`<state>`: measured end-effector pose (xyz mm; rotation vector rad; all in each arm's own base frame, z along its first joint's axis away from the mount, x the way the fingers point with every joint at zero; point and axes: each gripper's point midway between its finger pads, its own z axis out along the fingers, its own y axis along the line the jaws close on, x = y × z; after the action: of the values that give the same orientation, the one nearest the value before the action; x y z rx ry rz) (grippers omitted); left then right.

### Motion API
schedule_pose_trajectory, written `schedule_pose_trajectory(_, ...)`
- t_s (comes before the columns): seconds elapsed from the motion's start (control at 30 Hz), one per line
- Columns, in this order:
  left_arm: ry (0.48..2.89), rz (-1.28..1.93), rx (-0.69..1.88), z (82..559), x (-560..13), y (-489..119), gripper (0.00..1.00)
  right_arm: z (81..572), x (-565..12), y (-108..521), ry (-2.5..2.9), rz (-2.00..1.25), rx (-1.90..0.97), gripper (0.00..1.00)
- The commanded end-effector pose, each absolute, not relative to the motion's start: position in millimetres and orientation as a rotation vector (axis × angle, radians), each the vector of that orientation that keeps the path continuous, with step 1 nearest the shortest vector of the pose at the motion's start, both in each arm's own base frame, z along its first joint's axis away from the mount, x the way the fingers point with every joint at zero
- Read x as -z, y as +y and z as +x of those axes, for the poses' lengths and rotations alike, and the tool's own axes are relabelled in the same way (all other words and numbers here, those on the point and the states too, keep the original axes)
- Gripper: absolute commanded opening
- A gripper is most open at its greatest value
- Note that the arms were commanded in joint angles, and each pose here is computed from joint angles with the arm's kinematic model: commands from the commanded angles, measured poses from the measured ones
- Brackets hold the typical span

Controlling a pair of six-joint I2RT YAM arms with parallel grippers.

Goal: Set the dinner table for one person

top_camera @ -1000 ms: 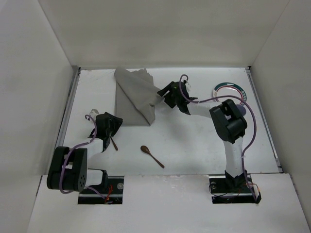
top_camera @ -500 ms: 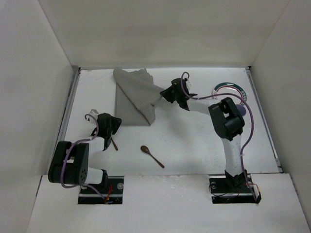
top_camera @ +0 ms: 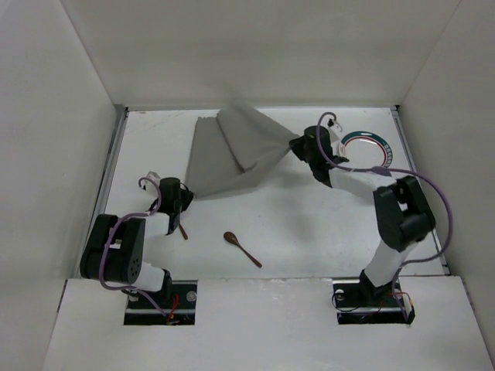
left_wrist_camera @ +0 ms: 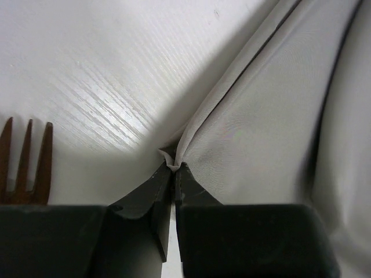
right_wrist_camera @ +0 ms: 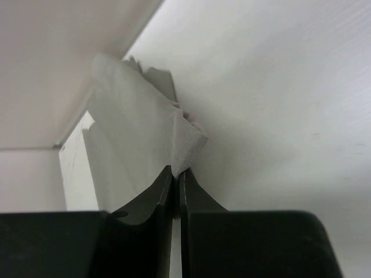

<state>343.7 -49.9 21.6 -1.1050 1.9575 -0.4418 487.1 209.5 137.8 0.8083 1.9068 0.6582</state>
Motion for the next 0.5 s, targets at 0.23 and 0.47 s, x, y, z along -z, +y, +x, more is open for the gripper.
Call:
schedule_pose_trajectory(0.23, 1.967, -1.088, 0.367, 338.0, -20.6, -43.9, 0.02, 407.9, -105.4, 120.6, 1.881, 0.852, -0.262, 0.03)
schedule_pose_trajectory(0.47, 1.936, -1.086, 0.351, 322.9, -37.7, -34.4, 0.02, 365.5, -88.8, 104.7, 1.965, 0.834, -0.214, 0.04)
